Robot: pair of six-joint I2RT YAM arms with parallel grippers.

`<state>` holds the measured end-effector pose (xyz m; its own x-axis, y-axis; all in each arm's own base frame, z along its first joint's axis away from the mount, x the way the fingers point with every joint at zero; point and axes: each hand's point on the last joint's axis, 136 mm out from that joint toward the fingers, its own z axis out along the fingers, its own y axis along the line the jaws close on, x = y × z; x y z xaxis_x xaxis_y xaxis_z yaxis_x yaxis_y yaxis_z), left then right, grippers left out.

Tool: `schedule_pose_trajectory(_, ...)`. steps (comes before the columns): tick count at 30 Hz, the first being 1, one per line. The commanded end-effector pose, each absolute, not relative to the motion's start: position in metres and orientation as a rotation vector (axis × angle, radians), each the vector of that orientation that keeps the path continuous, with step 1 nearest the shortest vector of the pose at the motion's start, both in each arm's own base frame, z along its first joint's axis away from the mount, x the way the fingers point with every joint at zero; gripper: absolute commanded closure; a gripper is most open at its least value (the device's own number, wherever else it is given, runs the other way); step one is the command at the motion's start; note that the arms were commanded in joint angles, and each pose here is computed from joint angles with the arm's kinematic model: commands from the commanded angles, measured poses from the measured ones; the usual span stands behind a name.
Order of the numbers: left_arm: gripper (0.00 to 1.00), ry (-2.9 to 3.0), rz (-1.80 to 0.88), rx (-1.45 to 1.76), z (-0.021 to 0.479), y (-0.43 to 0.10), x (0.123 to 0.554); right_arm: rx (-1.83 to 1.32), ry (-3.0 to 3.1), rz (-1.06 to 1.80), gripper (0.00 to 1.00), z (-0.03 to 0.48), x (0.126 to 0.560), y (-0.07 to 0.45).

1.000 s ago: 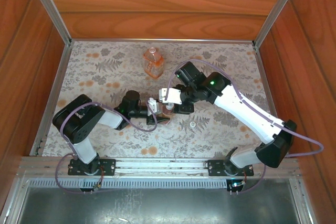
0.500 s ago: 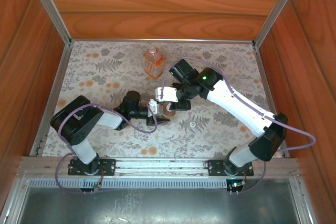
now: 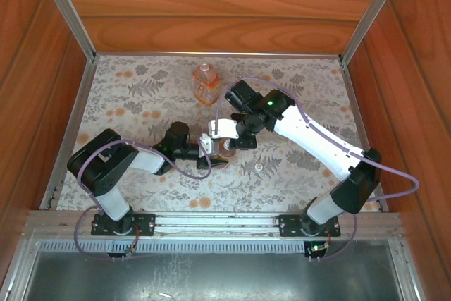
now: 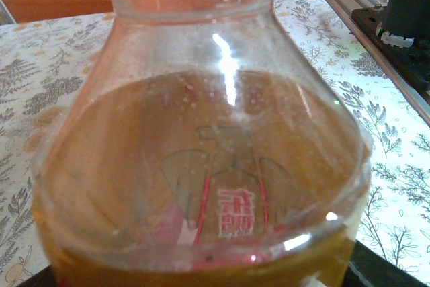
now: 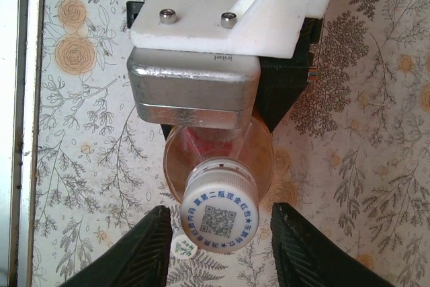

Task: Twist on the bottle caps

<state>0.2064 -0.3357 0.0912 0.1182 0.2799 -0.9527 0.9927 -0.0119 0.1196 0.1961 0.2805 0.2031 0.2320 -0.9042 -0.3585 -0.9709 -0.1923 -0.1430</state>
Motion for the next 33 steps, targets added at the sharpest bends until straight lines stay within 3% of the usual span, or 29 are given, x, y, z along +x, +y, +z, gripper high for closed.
schedule_pose_trajectory(1,0.44,1.407,-0.986,1.507,0.0719,-0.3316,0.1962,-2.217,1.719,0.296,0.57,0.2029,0.1925,0.2816)
schedule_pose_trajectory(33,0.44,1.410,-0.975,1.515,0.0747,-0.3321,0.1946,-2.212,1.790,0.303,0.65,0.1939,0.1932,0.2812)
